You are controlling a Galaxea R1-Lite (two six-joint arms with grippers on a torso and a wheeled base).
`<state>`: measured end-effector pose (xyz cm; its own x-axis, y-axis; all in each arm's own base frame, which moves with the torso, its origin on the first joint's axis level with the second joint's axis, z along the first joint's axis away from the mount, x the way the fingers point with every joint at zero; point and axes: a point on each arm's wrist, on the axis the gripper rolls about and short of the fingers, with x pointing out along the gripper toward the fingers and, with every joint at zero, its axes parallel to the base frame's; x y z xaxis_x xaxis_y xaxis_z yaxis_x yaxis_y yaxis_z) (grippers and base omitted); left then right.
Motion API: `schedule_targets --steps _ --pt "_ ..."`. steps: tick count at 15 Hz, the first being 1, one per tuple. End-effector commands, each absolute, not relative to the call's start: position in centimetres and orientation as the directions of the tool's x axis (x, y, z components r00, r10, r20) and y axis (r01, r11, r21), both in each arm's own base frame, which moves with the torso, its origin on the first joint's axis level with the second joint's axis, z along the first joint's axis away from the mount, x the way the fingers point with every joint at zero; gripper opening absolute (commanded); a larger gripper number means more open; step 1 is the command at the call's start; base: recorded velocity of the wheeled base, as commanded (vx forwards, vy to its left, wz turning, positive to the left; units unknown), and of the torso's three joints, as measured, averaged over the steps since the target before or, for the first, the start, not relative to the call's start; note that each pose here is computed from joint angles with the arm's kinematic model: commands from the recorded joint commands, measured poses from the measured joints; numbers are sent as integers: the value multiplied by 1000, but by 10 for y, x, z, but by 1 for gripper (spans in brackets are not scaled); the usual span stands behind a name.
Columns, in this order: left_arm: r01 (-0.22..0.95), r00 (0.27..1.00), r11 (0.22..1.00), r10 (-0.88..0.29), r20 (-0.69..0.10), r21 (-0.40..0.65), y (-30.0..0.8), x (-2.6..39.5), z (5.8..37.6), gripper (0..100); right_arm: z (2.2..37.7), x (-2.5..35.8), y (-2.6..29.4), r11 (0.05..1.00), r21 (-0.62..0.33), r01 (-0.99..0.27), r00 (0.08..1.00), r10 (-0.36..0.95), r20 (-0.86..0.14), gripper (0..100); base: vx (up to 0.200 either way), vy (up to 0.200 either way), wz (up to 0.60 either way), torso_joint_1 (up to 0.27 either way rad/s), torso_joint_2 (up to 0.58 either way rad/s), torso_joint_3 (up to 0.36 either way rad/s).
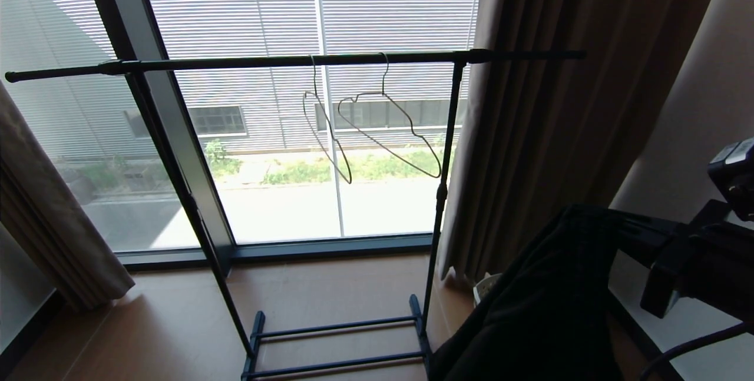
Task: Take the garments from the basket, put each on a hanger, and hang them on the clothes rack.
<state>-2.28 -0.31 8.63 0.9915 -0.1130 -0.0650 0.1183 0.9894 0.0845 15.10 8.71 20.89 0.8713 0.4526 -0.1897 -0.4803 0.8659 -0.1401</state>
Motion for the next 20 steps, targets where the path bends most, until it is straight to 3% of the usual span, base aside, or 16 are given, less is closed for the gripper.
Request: schedule_targets --steps 1,3,6,8,11,17,20 --pt "162 984 987 -160 -83 12 -3 -8 147 100 216 175 123 830 -110 -547 828 518 -214 0 0 0 0 0 0 0" --pt "304 917 951 -309 -251 -58 -8 31 162 100 211 194 151 819 -96 -566 810 531 -249 0 0 0 0 0 0 0" --pt "394 856 916 -396 -331 -78 -30 109 168 100 207 234 181 850 -84 -520 834 484 -264 0 0 0 0 0 0 0" --pt "442 804 892 -440 -400 -93 -63 141 156 100 211 252 196 873 -39 -486 852 463 -245 0 0 0 0 0 0 0" --pt "524 735 846 -510 -447 -103 -111 170 145 100 218 260 222 867 -44 -496 851 476 -223 0 0 0 0 0 0 0" --pt "625 652 773 -593 -473 -109 -172 201 141 100 229 266 262 854 -55 -517 839 493 -228 0 0 0 0 0 0 0" --pt "652 616 750 -608 -501 -110 -198 210 130 100 224 269 267 853 -58 -519 837 493 -239 0 0 0 0 0 0 0"
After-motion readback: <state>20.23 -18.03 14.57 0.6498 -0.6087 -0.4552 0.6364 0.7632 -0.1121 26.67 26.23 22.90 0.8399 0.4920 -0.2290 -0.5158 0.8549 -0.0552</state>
